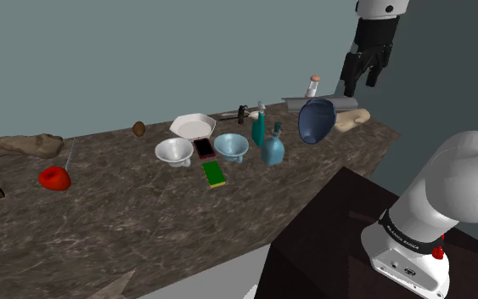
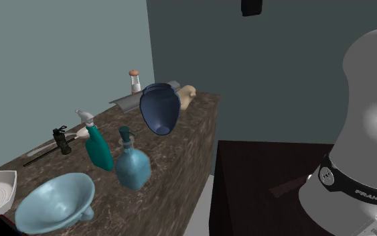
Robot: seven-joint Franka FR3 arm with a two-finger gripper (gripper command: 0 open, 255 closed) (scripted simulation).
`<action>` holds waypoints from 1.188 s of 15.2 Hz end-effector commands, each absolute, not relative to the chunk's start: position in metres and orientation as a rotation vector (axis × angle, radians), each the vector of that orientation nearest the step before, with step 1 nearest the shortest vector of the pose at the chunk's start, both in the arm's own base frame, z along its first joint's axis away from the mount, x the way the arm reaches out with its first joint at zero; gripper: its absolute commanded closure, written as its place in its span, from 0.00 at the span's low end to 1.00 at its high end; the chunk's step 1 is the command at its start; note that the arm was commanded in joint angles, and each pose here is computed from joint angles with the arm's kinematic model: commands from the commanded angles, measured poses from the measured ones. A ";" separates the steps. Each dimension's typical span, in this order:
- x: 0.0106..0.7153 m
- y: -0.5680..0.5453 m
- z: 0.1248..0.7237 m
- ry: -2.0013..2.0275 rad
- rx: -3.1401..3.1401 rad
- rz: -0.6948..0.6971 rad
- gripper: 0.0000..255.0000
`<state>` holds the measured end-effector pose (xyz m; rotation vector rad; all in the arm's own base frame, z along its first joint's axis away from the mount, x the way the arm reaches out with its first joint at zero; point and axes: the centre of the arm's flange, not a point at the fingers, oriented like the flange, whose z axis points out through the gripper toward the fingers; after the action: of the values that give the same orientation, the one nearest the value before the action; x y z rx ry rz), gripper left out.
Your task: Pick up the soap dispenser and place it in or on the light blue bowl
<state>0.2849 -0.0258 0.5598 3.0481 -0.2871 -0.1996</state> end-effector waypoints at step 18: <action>0.428 -0.077 0.405 -0.232 3.029 -0.109 0.00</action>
<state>0.4195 -0.0761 0.4150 3.0305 -0.2357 -0.1184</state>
